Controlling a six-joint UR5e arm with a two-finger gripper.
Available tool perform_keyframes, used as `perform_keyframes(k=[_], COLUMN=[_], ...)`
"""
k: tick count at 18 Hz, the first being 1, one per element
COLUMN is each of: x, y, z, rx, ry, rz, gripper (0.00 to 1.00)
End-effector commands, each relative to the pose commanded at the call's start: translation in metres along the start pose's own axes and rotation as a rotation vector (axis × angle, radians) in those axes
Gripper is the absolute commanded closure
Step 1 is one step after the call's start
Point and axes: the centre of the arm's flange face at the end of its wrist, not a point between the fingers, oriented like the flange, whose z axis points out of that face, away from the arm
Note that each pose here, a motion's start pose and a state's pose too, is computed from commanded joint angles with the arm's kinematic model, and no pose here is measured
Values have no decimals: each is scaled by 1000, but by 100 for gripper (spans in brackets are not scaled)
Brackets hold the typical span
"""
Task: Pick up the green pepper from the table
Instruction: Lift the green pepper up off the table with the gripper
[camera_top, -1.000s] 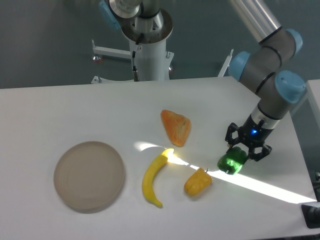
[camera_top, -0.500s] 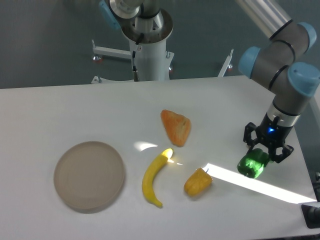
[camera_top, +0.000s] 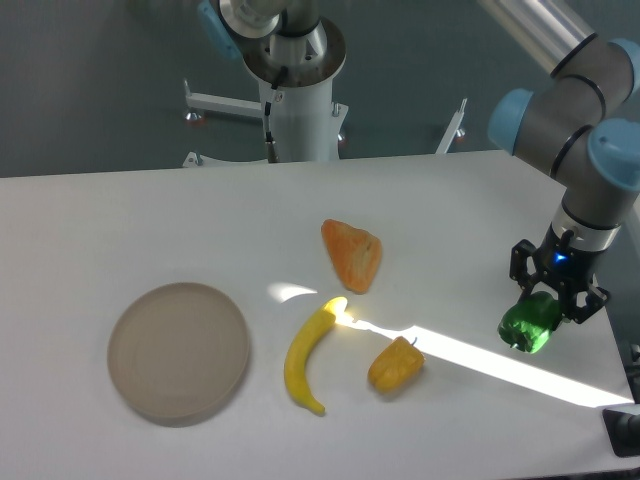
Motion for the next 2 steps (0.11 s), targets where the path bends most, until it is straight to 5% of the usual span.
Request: perform_keyframes(k=[2], x=[0], y=[-1], z=[3], rx=[0], ry=[2], rz=[0], gripper=[70])
